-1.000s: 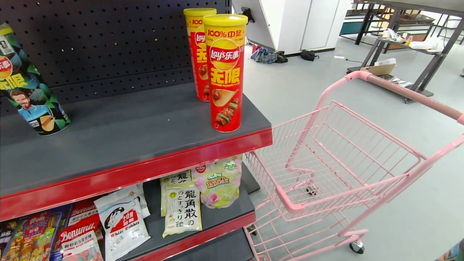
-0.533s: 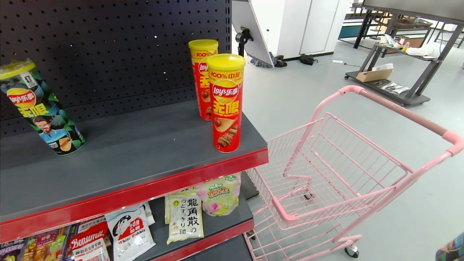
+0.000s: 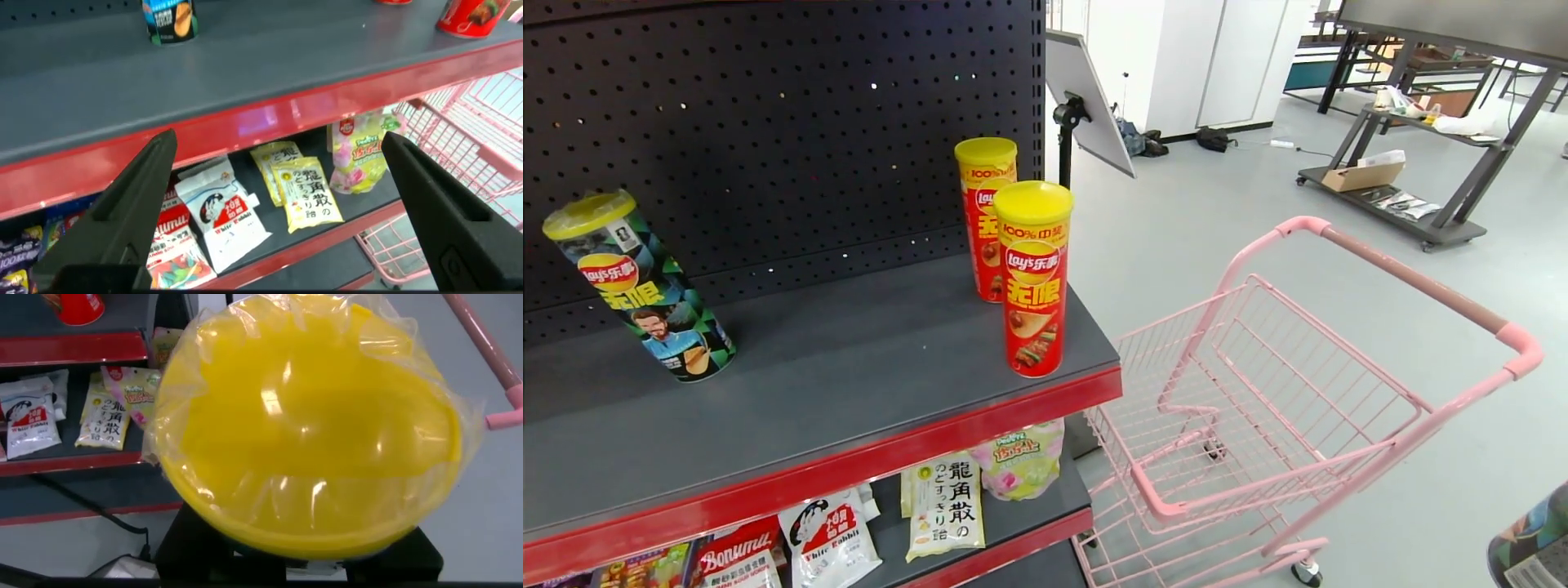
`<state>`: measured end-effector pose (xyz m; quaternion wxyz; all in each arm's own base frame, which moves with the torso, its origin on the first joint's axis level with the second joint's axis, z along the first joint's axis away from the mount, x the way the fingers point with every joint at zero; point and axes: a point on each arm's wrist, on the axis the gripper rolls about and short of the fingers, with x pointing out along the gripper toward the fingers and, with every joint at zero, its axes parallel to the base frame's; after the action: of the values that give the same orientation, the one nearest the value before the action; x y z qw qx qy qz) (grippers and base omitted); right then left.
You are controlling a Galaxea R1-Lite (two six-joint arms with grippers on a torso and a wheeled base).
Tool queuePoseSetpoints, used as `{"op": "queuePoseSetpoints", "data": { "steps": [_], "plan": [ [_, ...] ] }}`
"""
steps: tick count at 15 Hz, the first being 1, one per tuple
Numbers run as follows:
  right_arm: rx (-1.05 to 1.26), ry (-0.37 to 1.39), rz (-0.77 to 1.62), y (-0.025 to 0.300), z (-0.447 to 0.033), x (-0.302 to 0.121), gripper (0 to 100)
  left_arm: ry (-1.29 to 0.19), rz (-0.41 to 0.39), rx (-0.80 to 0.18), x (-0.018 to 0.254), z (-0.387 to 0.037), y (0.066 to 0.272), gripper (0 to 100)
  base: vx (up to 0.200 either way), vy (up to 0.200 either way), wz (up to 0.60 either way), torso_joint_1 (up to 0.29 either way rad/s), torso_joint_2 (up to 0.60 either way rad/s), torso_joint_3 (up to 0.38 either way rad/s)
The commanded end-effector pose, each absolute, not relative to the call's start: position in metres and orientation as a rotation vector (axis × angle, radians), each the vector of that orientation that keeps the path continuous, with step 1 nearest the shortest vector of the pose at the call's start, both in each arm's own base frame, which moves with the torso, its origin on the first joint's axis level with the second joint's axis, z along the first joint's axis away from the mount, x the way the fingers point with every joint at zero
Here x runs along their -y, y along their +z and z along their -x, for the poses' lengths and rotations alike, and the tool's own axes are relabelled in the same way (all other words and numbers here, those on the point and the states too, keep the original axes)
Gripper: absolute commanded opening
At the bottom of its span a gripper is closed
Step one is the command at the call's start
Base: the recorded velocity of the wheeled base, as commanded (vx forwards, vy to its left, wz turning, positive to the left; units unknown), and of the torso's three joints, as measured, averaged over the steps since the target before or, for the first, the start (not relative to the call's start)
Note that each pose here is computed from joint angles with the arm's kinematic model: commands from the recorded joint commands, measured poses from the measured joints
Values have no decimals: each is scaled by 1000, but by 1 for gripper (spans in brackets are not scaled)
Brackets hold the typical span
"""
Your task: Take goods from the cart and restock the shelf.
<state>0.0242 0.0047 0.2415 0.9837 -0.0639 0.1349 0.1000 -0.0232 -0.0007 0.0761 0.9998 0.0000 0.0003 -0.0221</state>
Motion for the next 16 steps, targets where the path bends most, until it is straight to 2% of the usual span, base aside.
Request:
{"op": "queuePoseSetpoints", "data": {
  "steps": [1, 5, 8, 16],
  "plan": [
    [-296, 204, 131, 242, -32, -6, 0, -43, 0, -2, 1, 23, 76, 100, 0, 0, 0, 159, -383, -222],
    [-302, 207, 149, 242, -35, -7, 0, -44, 0, -2, 1, 23, 76, 100, 0, 0, 0, 154, -351, -209],
    [-314, 208, 155, 241, -38, -8, 0, -44, 0, -2, 1, 23, 76, 100, 0, 0, 0, 28, -70, -37],
    [-297, 207, 153, 240, -39, -8, 0, -44, -2, -1, 1, 23, 76, 100, 0, 0, 600, 8, -5, -3]
  ]
}}
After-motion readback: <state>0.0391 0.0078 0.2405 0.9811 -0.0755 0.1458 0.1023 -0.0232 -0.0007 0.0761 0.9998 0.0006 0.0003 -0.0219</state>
